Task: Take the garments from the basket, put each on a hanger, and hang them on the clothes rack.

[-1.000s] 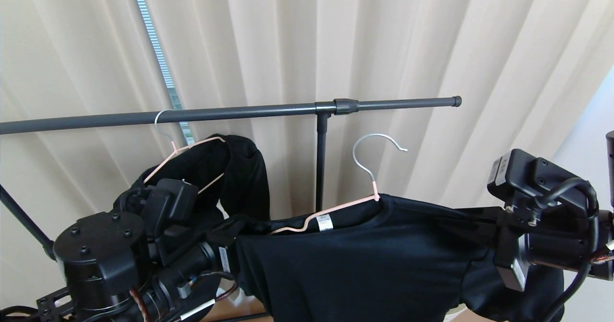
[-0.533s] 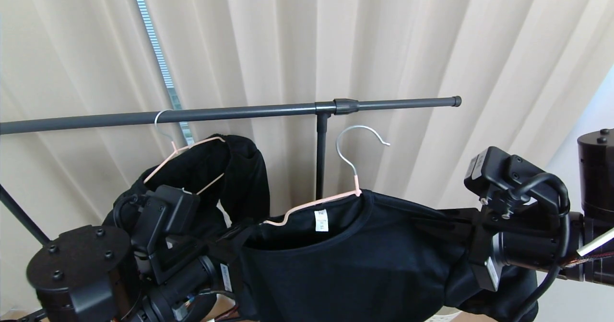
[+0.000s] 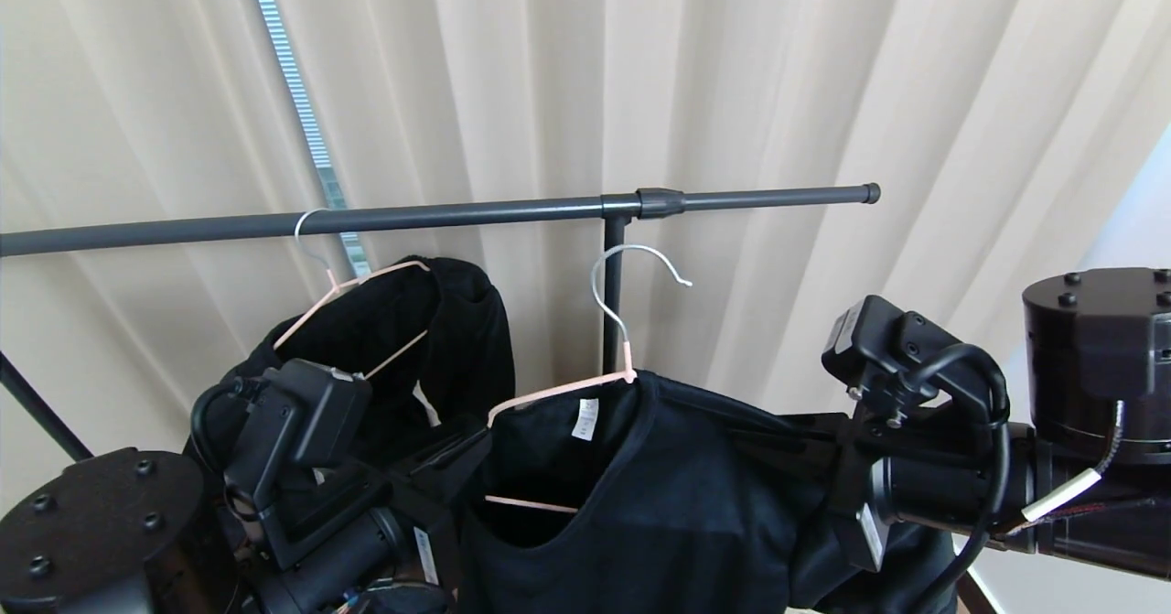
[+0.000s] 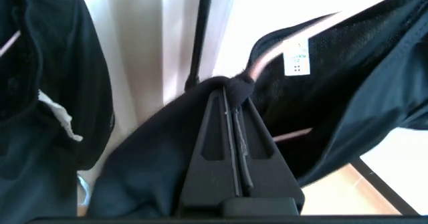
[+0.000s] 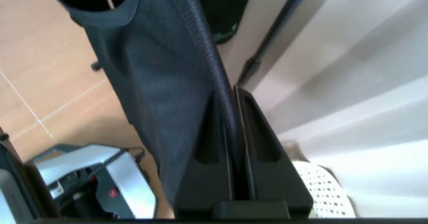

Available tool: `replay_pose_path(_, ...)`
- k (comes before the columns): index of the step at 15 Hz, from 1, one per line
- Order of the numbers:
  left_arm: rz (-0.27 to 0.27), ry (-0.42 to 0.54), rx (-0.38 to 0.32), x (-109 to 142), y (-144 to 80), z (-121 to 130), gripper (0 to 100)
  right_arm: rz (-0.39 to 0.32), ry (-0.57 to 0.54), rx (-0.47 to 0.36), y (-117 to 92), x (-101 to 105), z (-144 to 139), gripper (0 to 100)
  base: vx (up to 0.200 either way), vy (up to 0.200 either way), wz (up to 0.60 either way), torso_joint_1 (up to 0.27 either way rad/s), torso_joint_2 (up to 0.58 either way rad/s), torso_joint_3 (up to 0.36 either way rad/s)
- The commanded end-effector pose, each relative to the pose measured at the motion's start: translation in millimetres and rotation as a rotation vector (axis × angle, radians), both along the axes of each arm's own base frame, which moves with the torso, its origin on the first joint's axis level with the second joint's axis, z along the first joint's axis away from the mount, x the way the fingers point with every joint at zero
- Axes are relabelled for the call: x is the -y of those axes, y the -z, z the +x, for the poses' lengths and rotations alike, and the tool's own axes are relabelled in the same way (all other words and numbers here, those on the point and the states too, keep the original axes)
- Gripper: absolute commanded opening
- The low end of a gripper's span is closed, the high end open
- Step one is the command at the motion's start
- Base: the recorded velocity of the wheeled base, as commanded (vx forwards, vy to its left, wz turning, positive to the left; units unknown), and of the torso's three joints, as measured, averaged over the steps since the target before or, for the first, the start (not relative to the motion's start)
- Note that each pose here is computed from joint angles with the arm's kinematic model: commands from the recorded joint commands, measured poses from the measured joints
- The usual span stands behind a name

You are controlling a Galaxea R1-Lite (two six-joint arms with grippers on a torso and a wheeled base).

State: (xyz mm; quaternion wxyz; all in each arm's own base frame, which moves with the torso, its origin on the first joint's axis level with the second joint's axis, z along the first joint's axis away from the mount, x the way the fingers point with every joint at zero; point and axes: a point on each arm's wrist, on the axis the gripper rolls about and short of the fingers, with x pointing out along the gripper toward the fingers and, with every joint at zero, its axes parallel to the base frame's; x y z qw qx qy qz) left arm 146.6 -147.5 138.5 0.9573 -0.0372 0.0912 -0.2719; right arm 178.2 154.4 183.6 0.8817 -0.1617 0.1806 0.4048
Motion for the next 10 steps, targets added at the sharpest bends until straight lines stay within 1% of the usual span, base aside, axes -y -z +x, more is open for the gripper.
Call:
replay_pose_path(1, -0.016, 0.028, 0.016, 0.6, -4.8, -7.0, 0, -0.018, -0.019, -0.042, 12.9, -10.5, 2.5, 0, 0.0, 0.0, 0.0, 0.0, 0.0, 0.0)
replay_pose_path(4, -0.013, 0.067, 0.036, 1.1, -7.8, -15.9, 0, -0.009, -0.037, -0.051, 22.8, -19.3, 3.0, 0, 0.0, 0.0, 0.0, 0.0, 0.0, 0.0)
replay_pose_path(6, -0.024, 0.116, 0.058, 3.6, -12.7, -25.8, 0, 0.004, -0.05, -0.052, 36.2, -29.6, 6.5, 0, 0.0, 0.0, 0.0, 0.0, 0.0, 0.0)
replay_pose_path(8, -0.026, 0.147, 0.063, 4.7, -14.9, -32.3, 0, 0.05, -0.045, -0.082, 43.9, -40.1, 7.7, 0, 0.0, 0.0, 0.0, 0.0, 0.0, 0.0)
replay_pose_path(10, -0.029, 0.16, 0.064, 5.4, -15.8, -35.0, 0, 0.073, -0.038, -0.083, 49.5, -43.8, 10.7, 0, 0.0, 0.0, 0.0, 0.0, 0.0, 0.0)
